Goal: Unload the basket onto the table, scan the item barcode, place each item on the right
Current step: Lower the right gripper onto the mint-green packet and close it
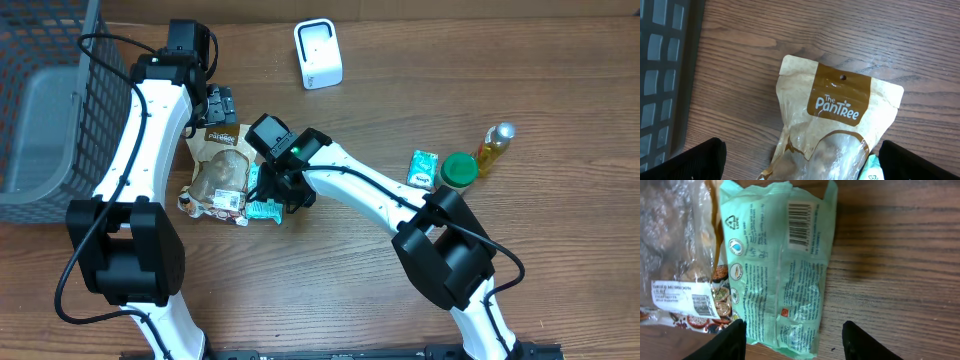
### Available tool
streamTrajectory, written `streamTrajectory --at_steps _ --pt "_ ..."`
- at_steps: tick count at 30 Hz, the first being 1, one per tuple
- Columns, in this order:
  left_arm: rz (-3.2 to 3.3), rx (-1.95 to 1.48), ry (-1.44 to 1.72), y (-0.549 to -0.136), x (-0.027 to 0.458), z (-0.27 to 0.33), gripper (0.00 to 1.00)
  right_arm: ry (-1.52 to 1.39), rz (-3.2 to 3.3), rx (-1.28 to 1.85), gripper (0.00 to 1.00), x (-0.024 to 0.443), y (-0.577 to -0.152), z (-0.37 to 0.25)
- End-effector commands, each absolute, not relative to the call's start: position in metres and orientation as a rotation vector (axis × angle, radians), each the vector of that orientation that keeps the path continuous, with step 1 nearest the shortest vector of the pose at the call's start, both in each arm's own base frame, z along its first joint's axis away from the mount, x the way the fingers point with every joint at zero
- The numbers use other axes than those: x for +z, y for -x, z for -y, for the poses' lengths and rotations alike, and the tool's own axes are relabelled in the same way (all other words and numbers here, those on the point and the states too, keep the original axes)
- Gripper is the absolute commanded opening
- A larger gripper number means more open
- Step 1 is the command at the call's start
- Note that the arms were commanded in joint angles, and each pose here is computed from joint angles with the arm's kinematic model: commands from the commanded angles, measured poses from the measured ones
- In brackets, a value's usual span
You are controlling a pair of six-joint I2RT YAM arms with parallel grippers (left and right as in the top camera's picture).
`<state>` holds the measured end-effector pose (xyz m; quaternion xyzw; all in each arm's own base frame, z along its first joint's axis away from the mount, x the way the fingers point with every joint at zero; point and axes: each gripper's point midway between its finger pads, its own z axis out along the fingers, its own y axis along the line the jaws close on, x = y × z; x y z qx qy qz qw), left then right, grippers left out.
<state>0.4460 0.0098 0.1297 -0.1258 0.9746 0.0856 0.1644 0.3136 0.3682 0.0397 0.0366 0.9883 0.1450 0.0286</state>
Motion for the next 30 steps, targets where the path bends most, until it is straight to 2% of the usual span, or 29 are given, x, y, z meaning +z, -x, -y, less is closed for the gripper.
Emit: streamTrajectory --at_steps 1,9,14,30 --pt "-2.757 0.255 0.352 -0.449 0.136 -0.0089 0.99 -0.207 -3.096 0.401 0.58 0.0182 -0.3068 -0.3633" --pt "-2.757 0.255 0.352 -0.449 0.136 -0.0089 1.0 -0.197 -3.094 0.407 0.57 0.0135 -0.305 -0.3657" --pt "-2.757 0.255 0.352 -0.449 0.136 -0.0087 0.99 -0.195 -3.091 0.411 0.49 0.0137 -0.3054 -0.3664" --pt "-2.757 0.255 0.352 -0.4489 0.136 -0.0089 1.0 -0.187 -3.078 0.431 0.41 0.0147 -0.3072 -0.3706"
